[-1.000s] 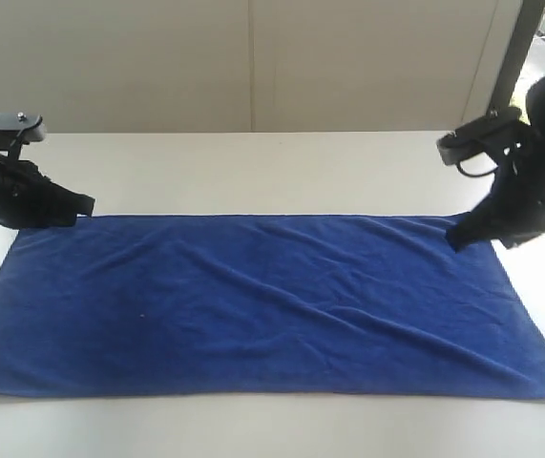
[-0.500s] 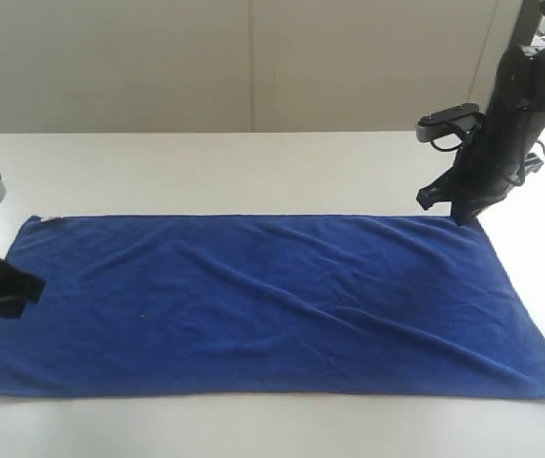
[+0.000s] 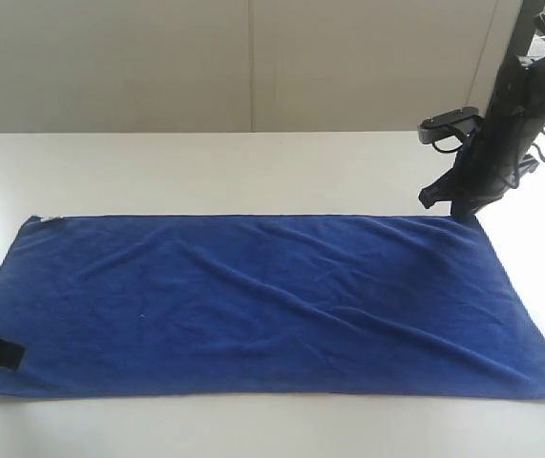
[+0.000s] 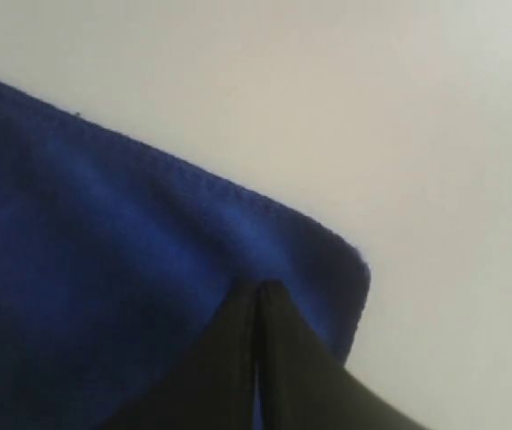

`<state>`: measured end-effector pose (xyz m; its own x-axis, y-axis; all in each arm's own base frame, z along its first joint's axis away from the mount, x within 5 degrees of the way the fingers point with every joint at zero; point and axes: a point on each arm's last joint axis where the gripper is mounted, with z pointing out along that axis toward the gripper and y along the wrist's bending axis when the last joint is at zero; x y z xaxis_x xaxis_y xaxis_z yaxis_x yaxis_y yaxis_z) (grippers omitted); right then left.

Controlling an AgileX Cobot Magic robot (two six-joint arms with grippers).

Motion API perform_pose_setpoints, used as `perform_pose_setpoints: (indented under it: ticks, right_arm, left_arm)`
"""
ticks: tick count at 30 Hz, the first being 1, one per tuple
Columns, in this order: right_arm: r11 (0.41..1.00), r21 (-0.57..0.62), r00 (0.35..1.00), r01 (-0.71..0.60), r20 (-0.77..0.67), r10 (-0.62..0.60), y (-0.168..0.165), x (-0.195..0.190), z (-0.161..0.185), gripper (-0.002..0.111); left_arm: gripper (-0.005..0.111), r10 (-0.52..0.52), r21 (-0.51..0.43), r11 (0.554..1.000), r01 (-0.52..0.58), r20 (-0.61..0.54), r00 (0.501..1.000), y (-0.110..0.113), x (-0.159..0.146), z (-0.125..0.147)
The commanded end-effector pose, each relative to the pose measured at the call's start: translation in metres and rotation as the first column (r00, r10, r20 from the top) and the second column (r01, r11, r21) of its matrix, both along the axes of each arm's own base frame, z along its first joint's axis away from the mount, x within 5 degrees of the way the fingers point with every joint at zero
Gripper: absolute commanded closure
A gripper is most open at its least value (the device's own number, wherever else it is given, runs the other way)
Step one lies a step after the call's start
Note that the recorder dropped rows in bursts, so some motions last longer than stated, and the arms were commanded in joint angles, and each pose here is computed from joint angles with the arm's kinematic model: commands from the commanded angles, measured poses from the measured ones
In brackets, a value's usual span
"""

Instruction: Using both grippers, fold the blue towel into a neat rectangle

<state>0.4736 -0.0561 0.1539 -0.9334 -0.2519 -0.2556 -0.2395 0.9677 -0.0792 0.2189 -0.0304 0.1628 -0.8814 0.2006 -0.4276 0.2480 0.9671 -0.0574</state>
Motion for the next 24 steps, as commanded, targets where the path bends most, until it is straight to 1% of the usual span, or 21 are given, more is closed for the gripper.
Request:
perform_pose_setpoints:
  ticks: [1,5,9,13,18,24]
  right_arm:
    - [1.000,-0.004,0.999,0.001,0.043,-0.001,-0.004,0.005,-0.001,0.108]
    - [1.000,-0.014,0.997,0.000,0.071,0.001,-0.005,0.008,-0.003,0.108]
    - [0.999,-0.034,0.998,-0.008,0.062,0.010,-0.007,0.010,-0.016,0.108]
    - [0.999,-0.034,0.998,-0.008,0.056,0.010,-0.007,0.012,-0.028,0.108]
    - [0.997,-0.079,0.997,0.005,0.076,0.001,-0.012,0.014,-0.029,0.108]
    - [0.995,-0.101,0.995,-0.002,0.099,0.012,-0.013,0.016,-0.029,0.108]
  left_arm:
    - [0.107,-0.005,0.023,1.000,0.005,-0.022,1.000,0.001,-0.005,-0.012]
    - [0.107,-0.004,0.028,1.000,0.007,-0.080,0.997,0.001,-0.004,-0.024]
    - [0.107,-0.005,0.029,1.000,0.008,-0.103,0.995,0.001,-0.004,-0.029]
    - [0.107,-0.007,0.028,1.000,0.010,-0.114,0.993,0.001,-0.004,-0.029]
    - [0.107,-0.001,0.019,1.000,0.004,-0.146,0.989,0.000,-0.007,-0.030]
    - [0.107,0.007,0.012,1.000,-0.005,-0.167,0.986,0.000,-0.009,-0.030]
